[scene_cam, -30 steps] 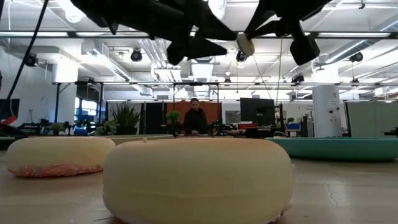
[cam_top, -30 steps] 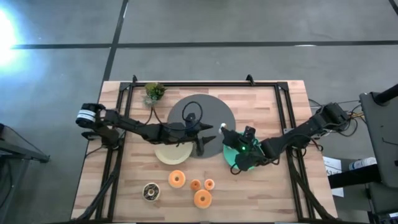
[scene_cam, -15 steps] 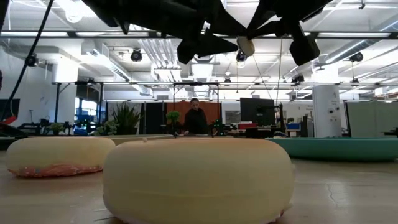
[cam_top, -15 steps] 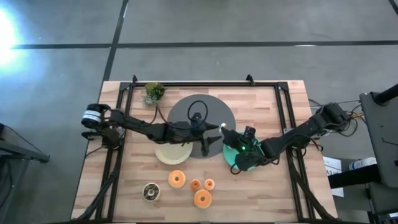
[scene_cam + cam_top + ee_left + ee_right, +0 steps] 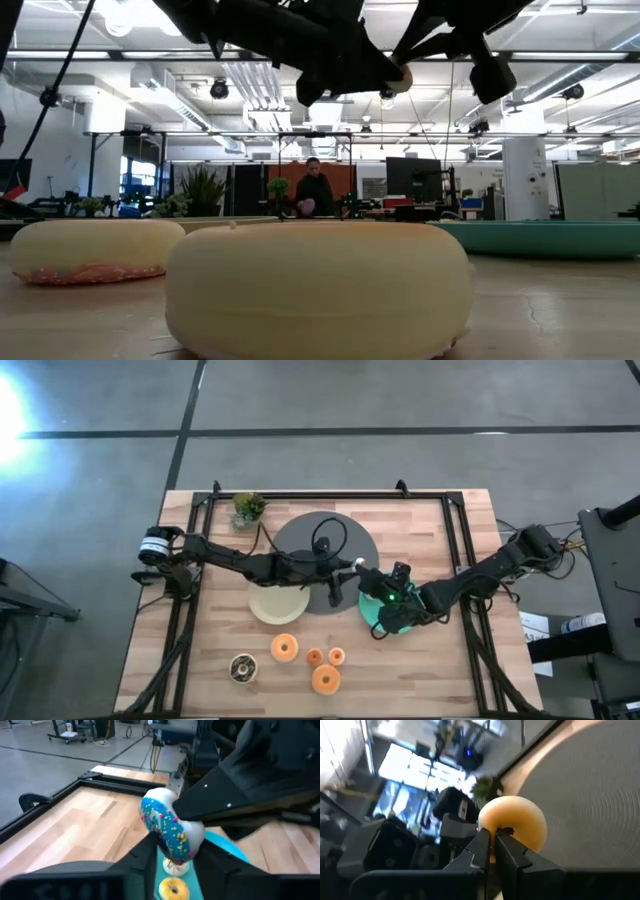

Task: Pick & Place donuts
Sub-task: Put the small blue donut on the green plate

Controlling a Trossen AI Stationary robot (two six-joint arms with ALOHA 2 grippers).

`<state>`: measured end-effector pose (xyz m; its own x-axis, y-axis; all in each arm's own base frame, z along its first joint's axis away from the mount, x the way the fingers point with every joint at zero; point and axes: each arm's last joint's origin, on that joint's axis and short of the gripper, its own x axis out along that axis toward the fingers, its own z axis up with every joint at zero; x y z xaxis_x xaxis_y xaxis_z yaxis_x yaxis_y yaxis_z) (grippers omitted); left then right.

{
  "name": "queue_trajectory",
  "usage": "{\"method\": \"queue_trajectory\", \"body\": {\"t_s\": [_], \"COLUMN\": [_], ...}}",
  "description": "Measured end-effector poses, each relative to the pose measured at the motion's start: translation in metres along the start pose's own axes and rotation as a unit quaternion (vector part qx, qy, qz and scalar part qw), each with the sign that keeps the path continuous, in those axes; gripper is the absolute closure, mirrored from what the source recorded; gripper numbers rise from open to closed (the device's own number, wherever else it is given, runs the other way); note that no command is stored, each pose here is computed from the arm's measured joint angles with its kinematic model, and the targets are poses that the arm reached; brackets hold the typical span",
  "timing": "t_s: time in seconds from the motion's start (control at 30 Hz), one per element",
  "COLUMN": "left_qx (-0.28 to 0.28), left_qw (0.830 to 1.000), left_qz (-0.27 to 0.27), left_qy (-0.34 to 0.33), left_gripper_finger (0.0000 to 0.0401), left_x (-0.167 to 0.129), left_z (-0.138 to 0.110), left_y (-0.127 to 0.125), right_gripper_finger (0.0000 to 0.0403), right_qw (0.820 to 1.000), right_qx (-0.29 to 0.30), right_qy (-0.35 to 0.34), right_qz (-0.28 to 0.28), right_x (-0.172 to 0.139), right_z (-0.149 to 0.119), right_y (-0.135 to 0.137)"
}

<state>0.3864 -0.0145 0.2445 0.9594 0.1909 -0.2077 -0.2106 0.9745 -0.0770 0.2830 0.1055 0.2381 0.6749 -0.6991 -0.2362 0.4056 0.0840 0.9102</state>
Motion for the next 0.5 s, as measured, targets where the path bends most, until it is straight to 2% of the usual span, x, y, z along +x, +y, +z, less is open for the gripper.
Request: {"method": "queue_trajectory", "body": {"t_s": [0.17, 0.3, 0.4, 0.5], "left_qx": [0.021, 0.033, 0.058, 0.112], "left_qw": [0.999, 0.997, 0.995, 0.989], "left_qz": [0.016, 0.02, 0.0, -0.027], "left_qy": [0.04, 0.069, 0.076, 0.088], "left_gripper_finger": [0.0389, 0.0396, 0.0397, 0.0397], "left_x": [0.0, 0.0, -0.001, 0.001], "left_z": [-0.008, -0.015, -0.018, -0.026], "left_y": [0.003, 0.004, -0.001, -0.01], "right_gripper_finger": [0.0366, 0.0314, 0.0271, 0.024], "right_qw": [0.994, 0.984, 0.962, 0.932], "right_qx": [-0.048, -0.1, -0.154, -0.209], "right_qy": [0.09, 0.127, 0.192, 0.274], "right_qz": [-0.03, -0.078, -0.116, -0.114], "right_x": [-0.016, -0.036, -0.05, -0.058], "right_z": [0.003, 0.021, 0.038, 0.048], "right_y": [-0.003, -0.011, -0.013, -0.008]}}
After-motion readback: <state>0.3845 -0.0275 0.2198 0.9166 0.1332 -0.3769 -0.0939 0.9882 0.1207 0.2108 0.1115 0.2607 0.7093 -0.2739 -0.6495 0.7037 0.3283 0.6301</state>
